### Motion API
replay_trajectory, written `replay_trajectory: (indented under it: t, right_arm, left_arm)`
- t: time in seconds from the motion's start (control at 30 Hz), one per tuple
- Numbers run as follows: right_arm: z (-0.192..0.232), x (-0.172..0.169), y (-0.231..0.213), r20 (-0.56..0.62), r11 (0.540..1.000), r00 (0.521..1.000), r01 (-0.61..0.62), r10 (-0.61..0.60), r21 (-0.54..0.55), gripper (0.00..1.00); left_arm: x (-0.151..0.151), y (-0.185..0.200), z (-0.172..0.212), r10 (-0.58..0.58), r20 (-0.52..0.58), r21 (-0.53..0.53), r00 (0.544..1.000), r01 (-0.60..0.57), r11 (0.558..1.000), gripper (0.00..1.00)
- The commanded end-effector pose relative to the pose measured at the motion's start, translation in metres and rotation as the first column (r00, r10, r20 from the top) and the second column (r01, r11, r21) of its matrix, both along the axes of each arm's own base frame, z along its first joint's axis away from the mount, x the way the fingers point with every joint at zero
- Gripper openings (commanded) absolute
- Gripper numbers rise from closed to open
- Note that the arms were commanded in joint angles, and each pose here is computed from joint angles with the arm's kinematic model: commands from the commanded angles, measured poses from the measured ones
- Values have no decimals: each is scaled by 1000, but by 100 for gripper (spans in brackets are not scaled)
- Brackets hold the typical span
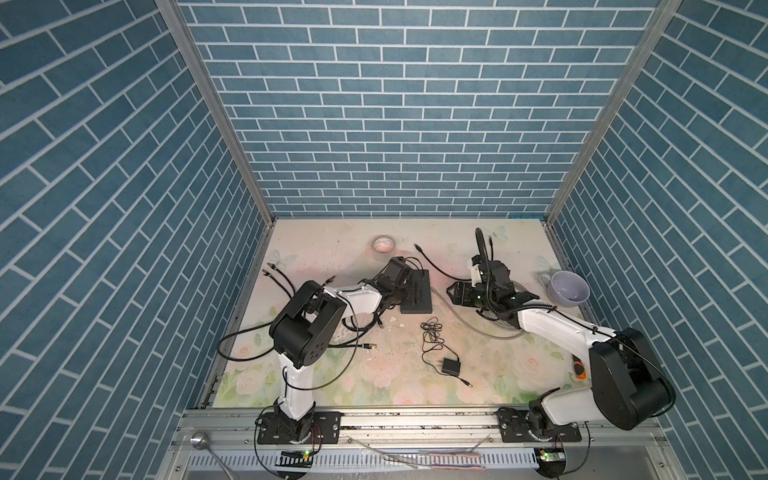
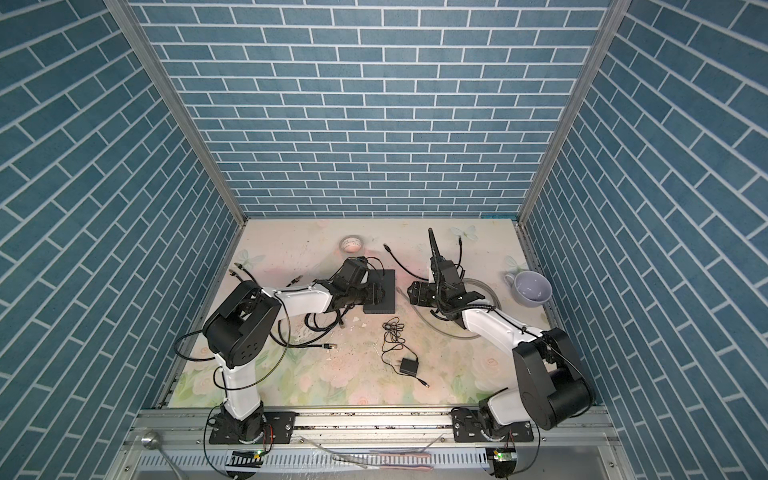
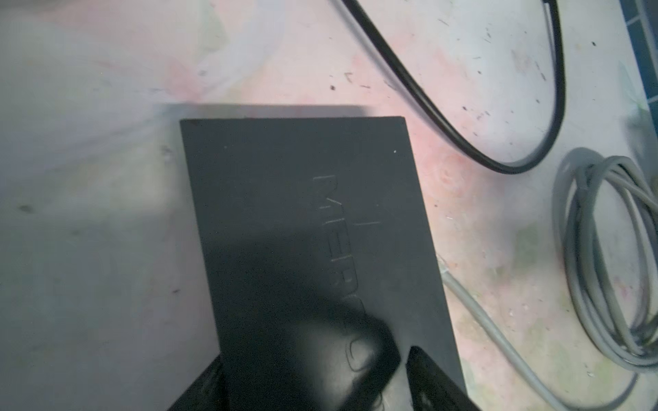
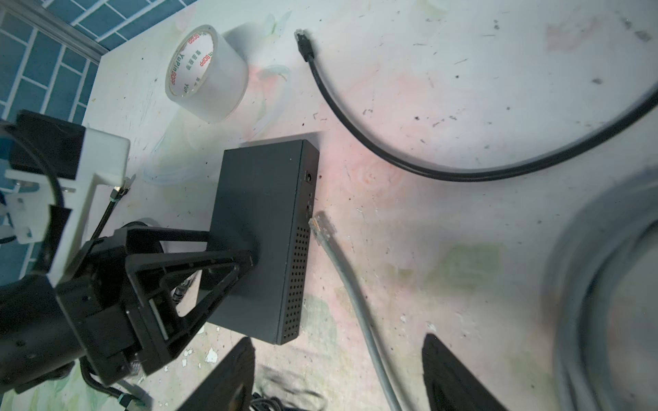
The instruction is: Insert the plug into the switch port
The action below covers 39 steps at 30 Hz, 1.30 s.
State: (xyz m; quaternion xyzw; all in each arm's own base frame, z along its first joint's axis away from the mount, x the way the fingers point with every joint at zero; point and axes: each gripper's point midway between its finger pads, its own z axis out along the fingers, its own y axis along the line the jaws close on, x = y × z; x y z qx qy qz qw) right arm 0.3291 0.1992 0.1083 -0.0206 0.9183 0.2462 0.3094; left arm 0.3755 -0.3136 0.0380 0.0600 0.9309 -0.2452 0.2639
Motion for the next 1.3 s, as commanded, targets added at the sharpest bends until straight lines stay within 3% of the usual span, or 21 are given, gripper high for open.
replay_trajectory:
  t: [0.0, 0.2, 0.33, 0.47, 0.57, 0.83, 1.0, 1.17, 1.27]
  right_arm:
    - [-12, -14, -17, -73, 999, 996, 39, -40, -23, 73]
    - [-20, -9, -9, -124, 1000, 992, -5, 2, -22, 72]
    - [-23, -6, -3, -149, 1000, 989, -21, 18, -16, 70]
    - [-22, -5, -2, -168, 999, 986, -27, 22, -23, 70]
    - [-19, -6, 1, -181, 999, 983, -39, 35, -16, 69]
    - [-26, 4, 27, -200, 994, 973, -112, 112, 10, 68]
    - [-42, 9, 62, -212, 987, 964, -159, 160, 20, 67]
    - [-34, 2, 107, -201, 972, 952, -220, 232, 82, 65]
    - [-19, -13, 119, -188, 959, 945, -244, 269, 144, 65]
  left_arm:
    - [-5, -32, 6, -42, -22, -101, 999, 40, 994, 75]
    - [-4, -30, 38, 2, 30, -98, 1000, 1, 995, 75]
    - [-3, 9, 63, 65, 134, 44, 989, -72, 996, 76]
    - [-11, 41, 72, 59, 201, 171, 978, -94, 981, 72]
    - [-18, 49, 62, 37, 192, 219, 981, -79, 973, 69]
    - [-23, 31, 50, 21, 128, 117, 992, -36, 992, 70]
    - [-7, 55, 55, 91, 101, 119, 991, -103, 987, 71]
    - [4, 86, 64, 117, 110, 182, 987, -135, 974, 72]
    - [2, 96, 76, 55, 148, 286, 987, -96, 953, 69]
